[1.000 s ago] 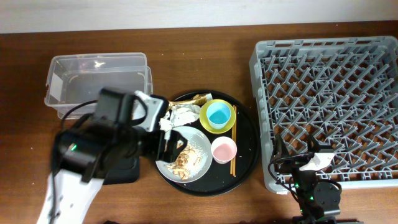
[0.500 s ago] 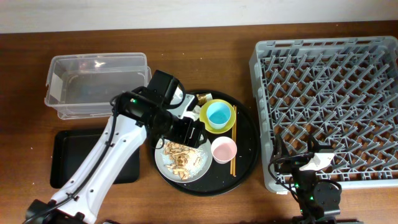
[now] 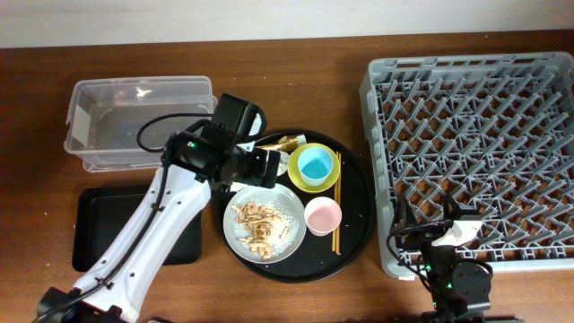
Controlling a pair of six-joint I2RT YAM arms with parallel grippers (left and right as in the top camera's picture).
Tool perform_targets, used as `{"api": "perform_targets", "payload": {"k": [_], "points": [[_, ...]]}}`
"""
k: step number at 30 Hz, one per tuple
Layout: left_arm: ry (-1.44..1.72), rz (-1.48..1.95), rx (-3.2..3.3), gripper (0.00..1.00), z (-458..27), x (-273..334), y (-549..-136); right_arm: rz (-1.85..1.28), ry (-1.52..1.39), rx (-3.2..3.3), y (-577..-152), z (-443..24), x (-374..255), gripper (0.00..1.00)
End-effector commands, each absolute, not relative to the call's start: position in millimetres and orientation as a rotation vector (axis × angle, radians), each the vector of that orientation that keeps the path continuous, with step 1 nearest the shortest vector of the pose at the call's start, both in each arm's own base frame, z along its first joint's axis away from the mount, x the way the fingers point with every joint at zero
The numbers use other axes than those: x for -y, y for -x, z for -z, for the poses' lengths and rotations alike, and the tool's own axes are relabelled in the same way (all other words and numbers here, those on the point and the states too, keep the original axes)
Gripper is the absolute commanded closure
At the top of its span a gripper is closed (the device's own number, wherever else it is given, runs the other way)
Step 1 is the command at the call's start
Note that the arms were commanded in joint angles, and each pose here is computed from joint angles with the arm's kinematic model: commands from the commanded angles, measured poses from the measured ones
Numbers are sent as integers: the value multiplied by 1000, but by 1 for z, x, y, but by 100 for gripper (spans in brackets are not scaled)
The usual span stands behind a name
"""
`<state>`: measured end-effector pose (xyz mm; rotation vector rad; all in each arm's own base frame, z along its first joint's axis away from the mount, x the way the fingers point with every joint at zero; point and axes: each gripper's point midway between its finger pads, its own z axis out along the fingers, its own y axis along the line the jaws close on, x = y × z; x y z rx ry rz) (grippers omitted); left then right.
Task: Sort waste into correct bins and load items into the dishwasher rack
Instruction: 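Reach the left gripper to the white tissue on the round tray, then grasp the white tissue with the left gripper and drop it into the clear bin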
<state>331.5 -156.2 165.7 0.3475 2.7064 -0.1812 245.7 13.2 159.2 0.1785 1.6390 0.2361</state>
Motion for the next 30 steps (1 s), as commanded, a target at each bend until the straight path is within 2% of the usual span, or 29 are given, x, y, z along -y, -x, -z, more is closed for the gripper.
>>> {"api": "perform_targets", "payload": {"k": [1, 10, 11, 12, 15, 24, 30], "points": [[-294, 116, -2699, 1, -166, 147, -341, -224, -191, -1641, -246, -156, -10, 2], [-270, 128, -2680, 1, -150, 156, -362, -224, -191, -1641, -246, -156, -10, 2], [-271, 129, -2676, 5, -145, 158, -367, -224, -192, -1641, -246, -156, -10, 1], [-279, 127, -2673, 17, -140, 160, -373, -224, -191, -1641, -246, -156, -10, 2], [-280, 125, -2677, 44, -124, 165, -383, -224, -191, -1641, -246, -156, -10, 2], [-221, 76, -2781, 47, -64, 167, -393, -224, -191, -1641, -246, -156, -10, 2], [-179, 65, -2823, 51, -42, 167, -394, -224, -191, -1641, -246, -156, -10, 2]]}}
